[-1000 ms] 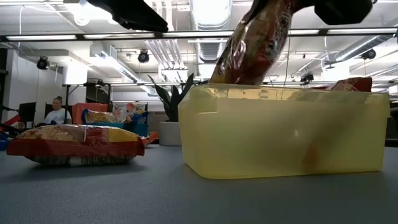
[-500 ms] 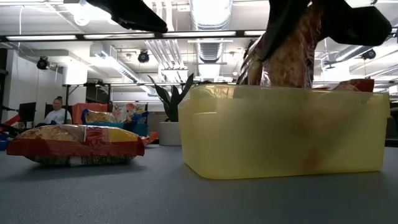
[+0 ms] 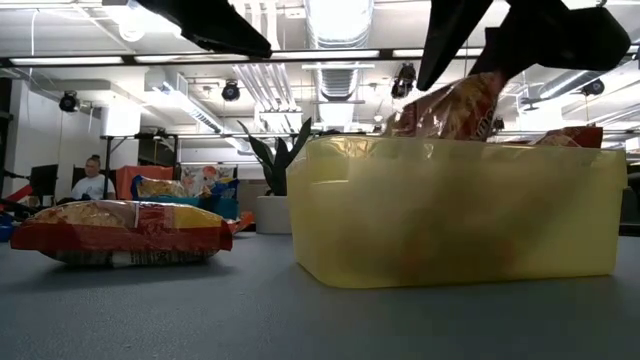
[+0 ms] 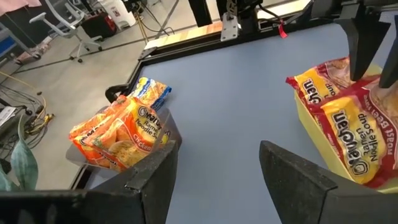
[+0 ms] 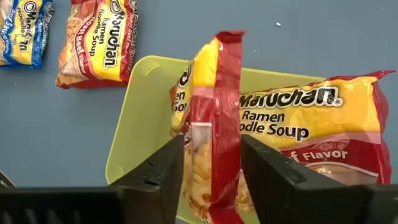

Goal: Sort Maruchan noodles
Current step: Put the red bag into the yellow bin, then put the orange bag into the black bin

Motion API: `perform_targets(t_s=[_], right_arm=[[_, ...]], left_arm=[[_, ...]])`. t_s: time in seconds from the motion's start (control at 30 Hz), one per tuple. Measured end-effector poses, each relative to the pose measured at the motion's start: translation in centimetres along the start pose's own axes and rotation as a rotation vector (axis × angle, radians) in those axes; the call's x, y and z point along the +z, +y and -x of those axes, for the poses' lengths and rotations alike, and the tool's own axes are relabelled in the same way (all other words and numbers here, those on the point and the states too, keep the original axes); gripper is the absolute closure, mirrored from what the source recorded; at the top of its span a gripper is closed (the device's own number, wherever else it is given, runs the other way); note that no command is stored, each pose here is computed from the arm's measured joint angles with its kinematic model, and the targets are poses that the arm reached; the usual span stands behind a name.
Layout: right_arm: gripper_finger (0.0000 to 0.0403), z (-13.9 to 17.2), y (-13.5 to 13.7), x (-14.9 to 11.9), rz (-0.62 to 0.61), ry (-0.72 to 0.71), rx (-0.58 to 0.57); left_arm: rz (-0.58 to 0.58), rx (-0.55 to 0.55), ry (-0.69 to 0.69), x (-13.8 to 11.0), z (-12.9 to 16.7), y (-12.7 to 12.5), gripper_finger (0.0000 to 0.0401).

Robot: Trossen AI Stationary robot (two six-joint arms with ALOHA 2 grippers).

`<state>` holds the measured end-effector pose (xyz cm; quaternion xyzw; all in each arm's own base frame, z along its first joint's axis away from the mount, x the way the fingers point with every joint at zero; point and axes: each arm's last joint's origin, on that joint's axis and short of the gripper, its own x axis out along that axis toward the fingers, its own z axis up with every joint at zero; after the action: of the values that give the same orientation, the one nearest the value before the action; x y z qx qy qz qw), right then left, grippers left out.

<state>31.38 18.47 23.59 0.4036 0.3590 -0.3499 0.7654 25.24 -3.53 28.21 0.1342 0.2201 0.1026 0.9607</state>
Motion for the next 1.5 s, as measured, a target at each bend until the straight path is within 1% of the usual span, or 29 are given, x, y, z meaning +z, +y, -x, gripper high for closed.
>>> perform_targets(t_s=[0.2,0.33,0.43,0.6,0.7,0.73,0.83,0.9,0.93,1.0,1.07,1.13,1.27,1.4,1.5], right_arm=[[0.0225,0.5,-0.2,0.3,0.038,0.014,-0.008],[0.022,2.3,-0.7,1.3,0.073,0.02,-0.053],[0.0221,4.0,-1.3,2.2,0.153,0.021,-0.058],[0.022,5.7,-2.2,3.7,0.355,0.025,-0.064],[0.022,6.0,-2.9,5.0,0.498,0.013,-0.114],[0.022,6.1,-3.2,5.5,0.553,-0.005,-0.13],[0.022,6.7,-3.7,6.3,0.794,-0.063,-0.151],[0.0222,6.8,-4.4,6.9,0.932,-0.082,-0.176],[0.0224,6.9,-4.7,7.3,0.987,-0.098,-0.186],[0.023,7.1,-5.8,8.4,1.054,-0.152,-0.213],[0.0238,7.3,-6.9,9.5,1.083,-0.222,-0.214],[0.0247,7.3,-8.2,10.6,1.083,-0.268,-0.181],[0.0264,6.6,-10.3,11.8,1.038,-0.431,-0.057],[0.0276,5.8,-11.7,12.1,0.998,-0.643,0.082],[0.0282,5.4,-12.4,11.9,1.0,-0.786,0.164]], left_arm=[[0.006,0.0,0.0,0.0,0.0,0.0,0.0191],[0.021,-0.001,0.001,0.0,0.0,0.0,0.0191],[0.033,-0.015,0.012,-0.1,0.0,-0.1,0.0191],[0.063,-0.057,0.038,-0.4,0.0,-0.2,0.0191],[0.094,-0.06,0.07,-0.7,0.1,-0.3,0.0191],[0.108,-0.06,0.083,-0.9,0.1,-0.3,0.0191],[0.147,-0.059,0.128,-1.5,0.1,-0.4,0.0191],[0.166,-0.058,0.149,-2.1,-0.1,-0.6,0.0191],[0.168,-0.058,0.161,-2.5,-0.2,-0.6,0.0191],[0.172,-0.057,0.18,-3.0,-0.3,-0.8,0.0191],[0.18,-0.057,0.191,-3.4,-0.4,-0.9,0.0191],[0.196,-0.055,0.19,-3.4,-0.4,-0.9,0.0191],[0.233,-0.05,0.179,-3.0,-0.4,-0.8,0.0191],[0.272,-0.041,0.196,-3.1,-0.4,-0.8,0.0191],[0.331,0.022,0.257,-3.8,-0.3,-0.7,0.0191]])
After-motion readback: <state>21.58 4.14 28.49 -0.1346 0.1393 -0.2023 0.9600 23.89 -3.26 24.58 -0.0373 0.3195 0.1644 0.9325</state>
